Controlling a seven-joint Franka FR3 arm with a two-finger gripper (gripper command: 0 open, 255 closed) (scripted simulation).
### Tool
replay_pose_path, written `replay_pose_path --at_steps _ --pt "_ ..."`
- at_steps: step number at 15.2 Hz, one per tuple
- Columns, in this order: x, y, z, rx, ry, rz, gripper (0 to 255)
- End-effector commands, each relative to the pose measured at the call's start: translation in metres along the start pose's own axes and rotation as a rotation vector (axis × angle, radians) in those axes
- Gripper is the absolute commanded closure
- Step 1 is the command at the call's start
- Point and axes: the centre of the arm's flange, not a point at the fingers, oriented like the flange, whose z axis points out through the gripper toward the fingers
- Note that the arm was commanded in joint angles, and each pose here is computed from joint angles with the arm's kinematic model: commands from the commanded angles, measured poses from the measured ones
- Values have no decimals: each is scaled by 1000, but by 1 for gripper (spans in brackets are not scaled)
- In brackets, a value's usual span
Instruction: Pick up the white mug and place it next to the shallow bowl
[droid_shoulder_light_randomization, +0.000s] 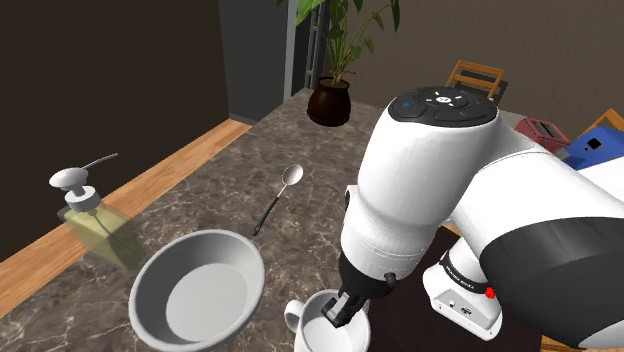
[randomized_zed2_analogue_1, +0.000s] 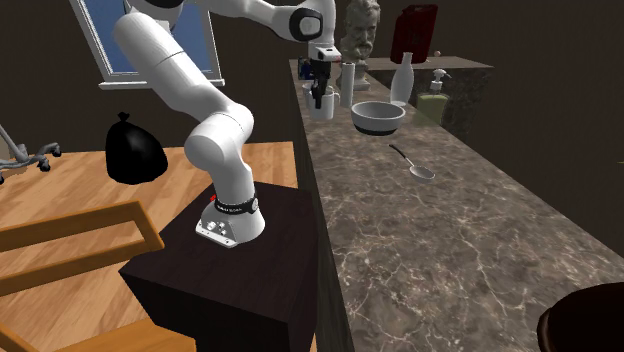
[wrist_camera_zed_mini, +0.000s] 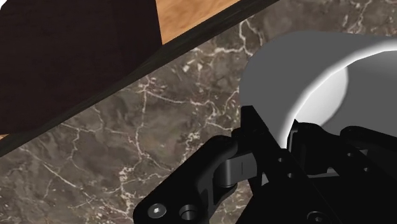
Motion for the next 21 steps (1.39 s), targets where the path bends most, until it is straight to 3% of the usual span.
replay_pose_path --at_steps 1,8,15,16,21 --pt "0 -1 10 1 1 0 255" --pt "1 -1 46 1 1 0 255" --pt "1 -1 46 1 1 0 255" --pt "1 -1 46 1 1 0 0" --pt "1 -1 46 1 1 0 0"
